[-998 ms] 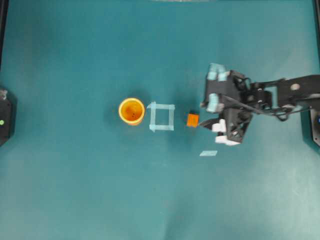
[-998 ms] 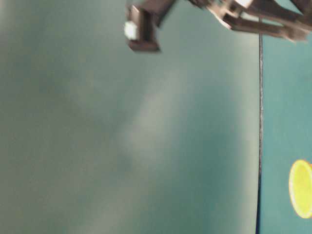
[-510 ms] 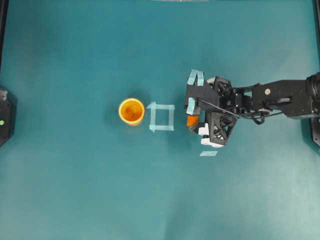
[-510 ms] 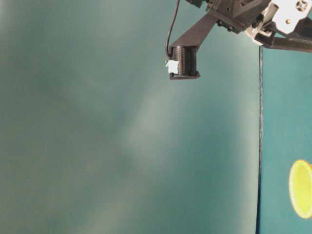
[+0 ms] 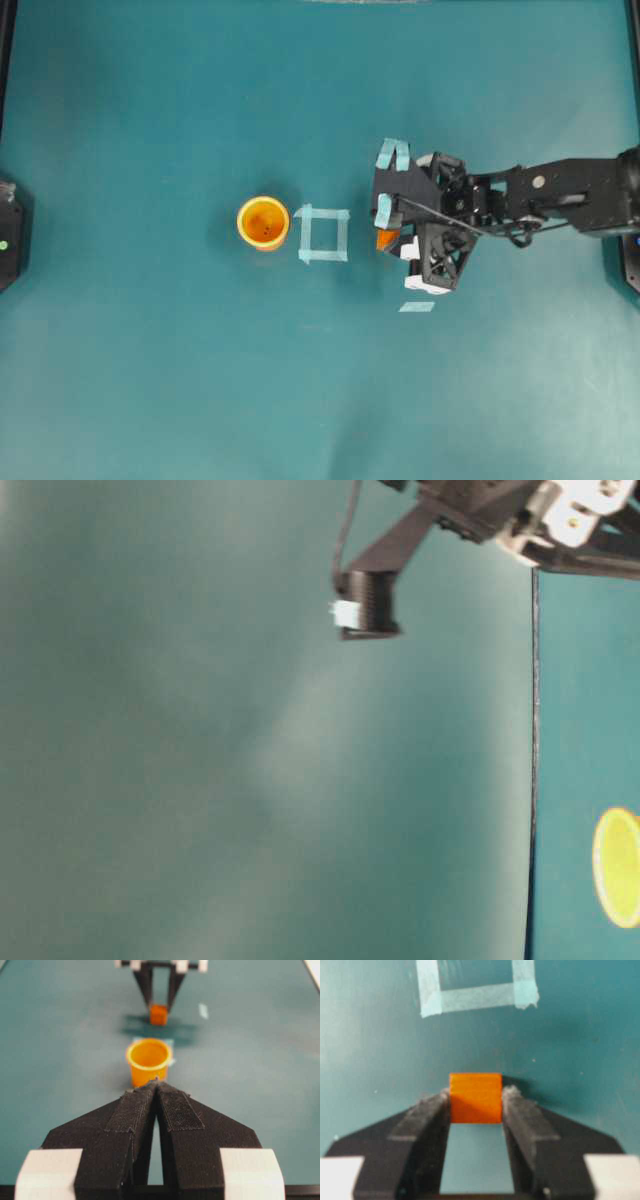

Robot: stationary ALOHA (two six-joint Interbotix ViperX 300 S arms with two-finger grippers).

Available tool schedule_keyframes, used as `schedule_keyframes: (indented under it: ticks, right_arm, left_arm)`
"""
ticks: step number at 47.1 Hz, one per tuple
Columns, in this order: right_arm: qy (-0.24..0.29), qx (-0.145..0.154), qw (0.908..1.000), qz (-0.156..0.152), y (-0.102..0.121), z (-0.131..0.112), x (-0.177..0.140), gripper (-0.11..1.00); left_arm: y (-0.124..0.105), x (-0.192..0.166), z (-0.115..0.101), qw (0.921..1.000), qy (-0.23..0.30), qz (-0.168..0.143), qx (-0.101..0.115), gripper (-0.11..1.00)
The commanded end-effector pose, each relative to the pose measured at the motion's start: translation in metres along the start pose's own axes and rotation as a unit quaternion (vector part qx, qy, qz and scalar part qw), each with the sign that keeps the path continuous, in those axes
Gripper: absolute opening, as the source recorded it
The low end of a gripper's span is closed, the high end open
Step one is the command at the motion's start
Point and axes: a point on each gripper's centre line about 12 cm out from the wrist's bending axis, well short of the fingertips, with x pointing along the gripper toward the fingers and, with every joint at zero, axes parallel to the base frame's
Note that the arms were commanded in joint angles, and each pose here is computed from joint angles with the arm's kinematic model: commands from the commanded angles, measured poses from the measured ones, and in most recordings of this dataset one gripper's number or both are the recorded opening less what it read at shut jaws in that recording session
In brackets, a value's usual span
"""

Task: Move the block to the left with right arm.
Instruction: 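Close the right gripper around the orange cube, then carry the cube left over the taped square and past the cup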

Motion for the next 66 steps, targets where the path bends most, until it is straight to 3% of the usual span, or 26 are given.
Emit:
schedule_keyframes:
  ticks: [1, 18, 26, 36, 43, 51, 66]
  right_arm:
    - [-0.028, -0.008, 0.9996, 0.003, 0.002, 0.017, -0.023, 0.39]
    - [-0.053, -0.018, 0.9984, 0.001, 0.002, 0.021, -0.098, 0.39]
    - [-0.074, -0.016, 0.9972, 0.004, 0.001, 0.012, -0.118, 0.39]
    - [-0.136, -0.021, 0.9904, 0.011, 0.002, 0.027, -0.132, 0.39]
    - [-0.181, -0.031, 0.9830, 0.011, 0.003, 0.046, -0.126, 0.39]
    - [-0.194, -0.039, 0.9802, 0.004, 0.001, 0.079, -0.101, 0.39]
    - [-0.218, -0.095, 0.9711, -0.022, 0.002, 0.177, -0.039, 0.39]
  left_arm:
    - [0.000, -0.004, 0.010, 0.9999, -0.010, 0.002, 0.003, 0.00]
    - [0.000, -0.008, 0.012, 0.9999, -0.007, 0.003, 0.011, 0.00]
    - [0.000, -0.008, 0.012, 0.9999, -0.007, 0.003, 0.011, 0.00]
    - [0.000, -0.008, 0.012, 0.9999, -0.006, 0.003, 0.012, 0.00]
    - [0.000, -0.008, 0.012, 0.9999, -0.007, 0.003, 0.012, 0.00]
    - [0.000, -0.008, 0.012, 0.9999, -0.007, 0.003, 0.012, 0.00]
    - [0.000, -0.008, 0.011, 0.9999, -0.001, 0.003, 0.013, 0.00]
